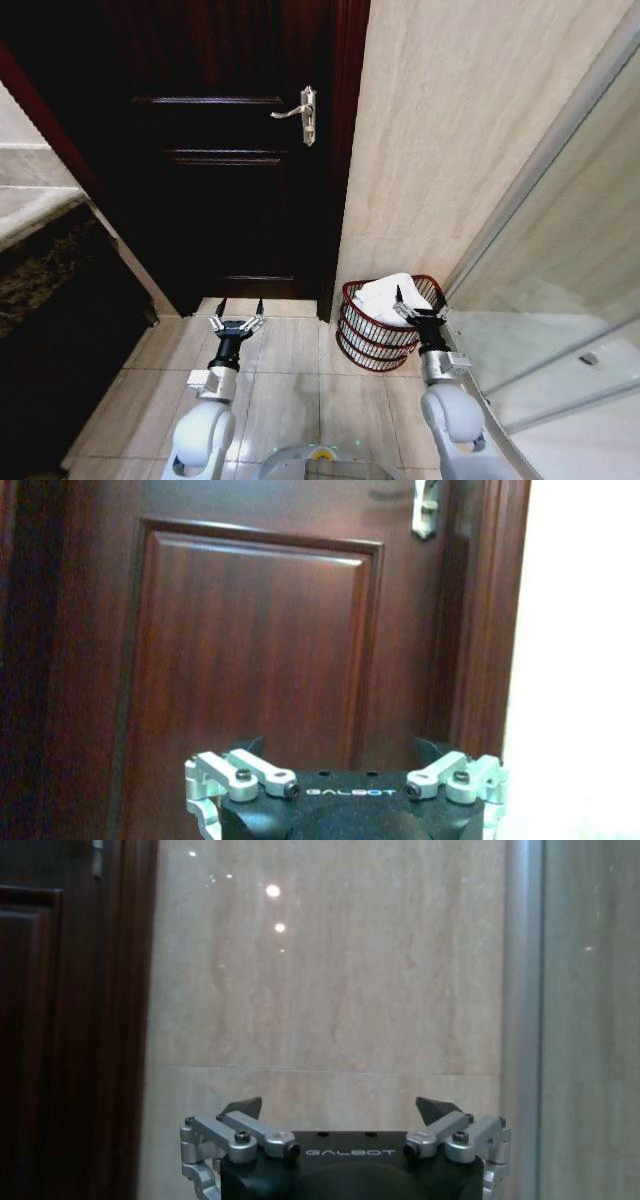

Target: Discard the used towel into the hamper.

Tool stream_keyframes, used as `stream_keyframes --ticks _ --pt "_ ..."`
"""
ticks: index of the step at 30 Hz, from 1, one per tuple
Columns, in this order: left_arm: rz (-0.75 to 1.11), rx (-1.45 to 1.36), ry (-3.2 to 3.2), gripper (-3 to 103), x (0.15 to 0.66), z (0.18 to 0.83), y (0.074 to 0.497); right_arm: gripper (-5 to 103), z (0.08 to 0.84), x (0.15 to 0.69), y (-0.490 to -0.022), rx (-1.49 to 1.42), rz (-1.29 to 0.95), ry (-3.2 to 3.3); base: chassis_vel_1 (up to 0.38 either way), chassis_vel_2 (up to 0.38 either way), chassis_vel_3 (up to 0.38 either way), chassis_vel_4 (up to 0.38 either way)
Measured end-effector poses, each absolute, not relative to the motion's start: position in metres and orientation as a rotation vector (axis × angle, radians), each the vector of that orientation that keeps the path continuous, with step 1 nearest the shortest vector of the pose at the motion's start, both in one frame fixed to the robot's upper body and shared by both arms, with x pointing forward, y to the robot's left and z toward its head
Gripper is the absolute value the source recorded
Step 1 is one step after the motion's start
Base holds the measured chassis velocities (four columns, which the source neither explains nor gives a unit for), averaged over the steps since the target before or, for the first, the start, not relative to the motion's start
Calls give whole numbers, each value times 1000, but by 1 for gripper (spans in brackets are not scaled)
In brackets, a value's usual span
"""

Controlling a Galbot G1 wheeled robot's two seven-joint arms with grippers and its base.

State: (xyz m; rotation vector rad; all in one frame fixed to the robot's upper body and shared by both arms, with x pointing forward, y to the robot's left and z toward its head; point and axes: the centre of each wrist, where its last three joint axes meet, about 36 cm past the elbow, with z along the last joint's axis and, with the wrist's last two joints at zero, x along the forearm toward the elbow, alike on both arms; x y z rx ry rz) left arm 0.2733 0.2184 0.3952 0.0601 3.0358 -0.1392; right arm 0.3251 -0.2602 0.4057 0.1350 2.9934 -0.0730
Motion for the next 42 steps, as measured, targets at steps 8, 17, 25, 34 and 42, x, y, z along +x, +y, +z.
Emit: stream_keyframes --ticks 8,17,25,34,42 --pt "-156 58 3074 100 271 386 201 100 410 319 -285 178 -107 2983 0 0 0 0" --pt "-50 0 3094 100 274 389 209 100 407 309 -286 171 -77 2994 0 0 0 0" --pt "8 -29 3096 100 264 397 230 100 402 297 -267 133 -33 3005 0 0 0 0" --pt "-30 11 3094 100 252 402 237 100 408 293 -262 113 -34 2992 0 0 0 0" --pt "-49 -43 3083 100 253 402 230 100 409 292 -260 109 -31 2992 0 0 0 0"
